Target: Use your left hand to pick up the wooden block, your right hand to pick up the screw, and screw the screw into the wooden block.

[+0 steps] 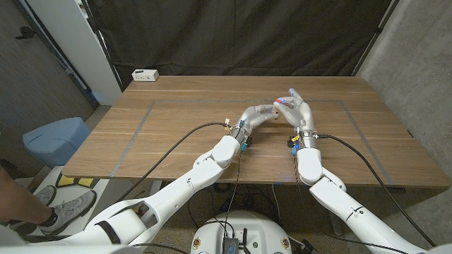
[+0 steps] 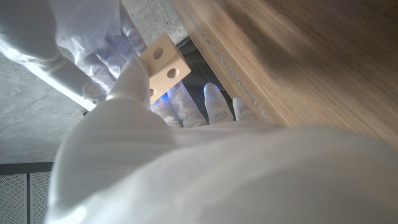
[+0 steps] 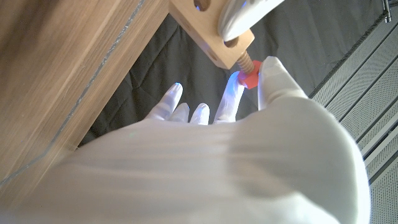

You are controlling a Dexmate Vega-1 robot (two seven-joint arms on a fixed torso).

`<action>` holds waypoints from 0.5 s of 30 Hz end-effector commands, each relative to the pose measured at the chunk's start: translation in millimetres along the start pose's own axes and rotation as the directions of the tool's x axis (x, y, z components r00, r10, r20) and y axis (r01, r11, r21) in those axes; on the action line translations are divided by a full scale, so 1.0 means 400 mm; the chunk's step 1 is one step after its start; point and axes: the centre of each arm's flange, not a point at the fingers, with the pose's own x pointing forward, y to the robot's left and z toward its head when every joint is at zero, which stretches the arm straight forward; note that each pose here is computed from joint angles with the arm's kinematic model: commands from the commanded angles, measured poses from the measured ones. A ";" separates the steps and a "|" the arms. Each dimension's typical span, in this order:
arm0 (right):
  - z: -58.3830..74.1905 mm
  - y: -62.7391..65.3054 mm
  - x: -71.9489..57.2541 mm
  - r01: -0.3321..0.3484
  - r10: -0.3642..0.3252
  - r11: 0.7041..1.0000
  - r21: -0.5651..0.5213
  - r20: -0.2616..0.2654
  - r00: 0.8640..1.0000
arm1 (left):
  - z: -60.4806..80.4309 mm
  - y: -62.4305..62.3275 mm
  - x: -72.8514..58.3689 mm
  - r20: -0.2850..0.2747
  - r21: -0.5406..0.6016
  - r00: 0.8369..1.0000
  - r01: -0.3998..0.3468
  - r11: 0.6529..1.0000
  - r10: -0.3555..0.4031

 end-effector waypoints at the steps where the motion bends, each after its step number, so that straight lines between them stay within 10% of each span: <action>1: 0.004 -0.005 -0.002 0.005 -0.005 1.000 -0.003 0.002 1.000 | -0.002 -0.004 -0.005 -0.003 0.000 1.000 0.002 1.000 -0.002; 15: 0.004 -0.008 -0.004 0.009 -0.009 1.000 -0.003 0.003 1.000 | 0.000 -0.003 -0.005 0.000 0.002 1.000 0.002 1.000 -0.002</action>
